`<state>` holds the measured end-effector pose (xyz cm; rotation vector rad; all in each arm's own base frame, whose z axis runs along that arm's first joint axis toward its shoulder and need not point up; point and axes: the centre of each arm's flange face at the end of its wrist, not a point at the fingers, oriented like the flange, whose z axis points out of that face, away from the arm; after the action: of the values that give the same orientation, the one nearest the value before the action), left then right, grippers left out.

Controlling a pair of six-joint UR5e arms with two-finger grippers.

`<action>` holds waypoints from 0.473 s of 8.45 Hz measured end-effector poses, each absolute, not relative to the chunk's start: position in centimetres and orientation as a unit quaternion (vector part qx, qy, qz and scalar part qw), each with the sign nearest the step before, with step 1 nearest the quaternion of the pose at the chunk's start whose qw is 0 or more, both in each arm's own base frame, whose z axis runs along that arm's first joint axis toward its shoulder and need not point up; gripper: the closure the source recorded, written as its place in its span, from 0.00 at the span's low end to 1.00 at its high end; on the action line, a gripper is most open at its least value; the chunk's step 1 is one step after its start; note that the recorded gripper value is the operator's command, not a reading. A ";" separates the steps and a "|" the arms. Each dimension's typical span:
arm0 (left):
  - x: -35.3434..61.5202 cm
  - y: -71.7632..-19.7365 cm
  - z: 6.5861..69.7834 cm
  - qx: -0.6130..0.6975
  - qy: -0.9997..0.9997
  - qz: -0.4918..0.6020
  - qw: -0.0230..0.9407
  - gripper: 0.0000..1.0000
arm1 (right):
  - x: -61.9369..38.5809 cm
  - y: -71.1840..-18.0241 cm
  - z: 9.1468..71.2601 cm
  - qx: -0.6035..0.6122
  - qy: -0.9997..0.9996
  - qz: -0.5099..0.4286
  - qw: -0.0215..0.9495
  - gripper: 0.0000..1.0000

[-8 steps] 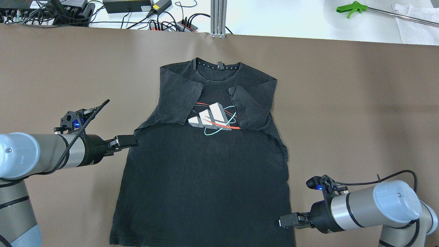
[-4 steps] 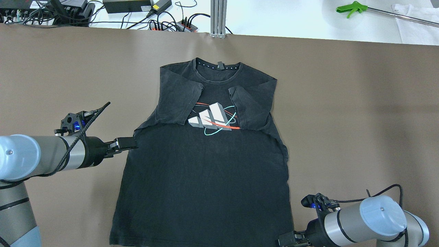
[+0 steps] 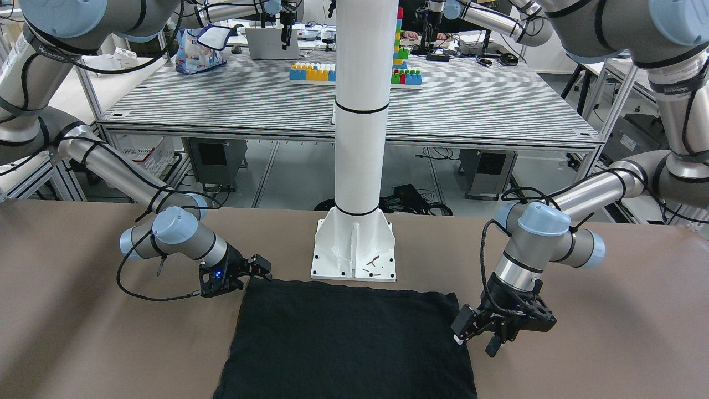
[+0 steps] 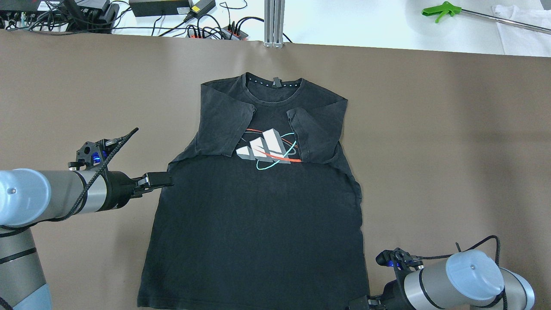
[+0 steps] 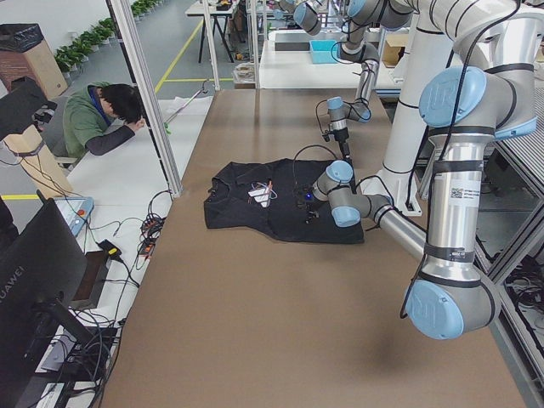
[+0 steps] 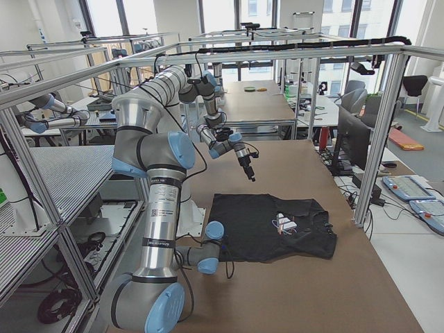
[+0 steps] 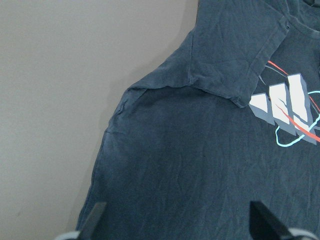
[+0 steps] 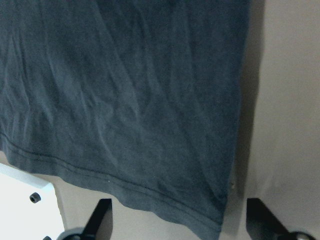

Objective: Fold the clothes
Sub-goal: 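Lower both grippers to the hem corners nearest the robot and grasp them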

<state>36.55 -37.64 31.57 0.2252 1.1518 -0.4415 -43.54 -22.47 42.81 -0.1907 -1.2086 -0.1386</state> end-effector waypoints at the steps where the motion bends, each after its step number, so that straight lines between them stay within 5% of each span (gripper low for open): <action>1: 36.6 -37.6 31.6 0.106 0.539 -0.206 0.810 0.00 | -43.9 -22.2 43.2 -0.092 -0.564 -0.066 0.818 0.67; 2: 36.6 -37.6 31.6 0.106 0.539 -0.206 0.810 0.00 | -44.0 -22.1 43.4 -0.092 -0.562 -0.066 0.820 0.91; 4: 36.6 -37.7 31.7 0.106 0.538 -0.206 0.811 0.00 | -44.2 -22.2 43.5 -0.088 -0.561 -0.064 0.821 1.00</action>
<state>36.56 -37.65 31.68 0.2255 1.1494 -0.4407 -44.15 -22.16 43.47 -0.1883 -1.1944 -0.1359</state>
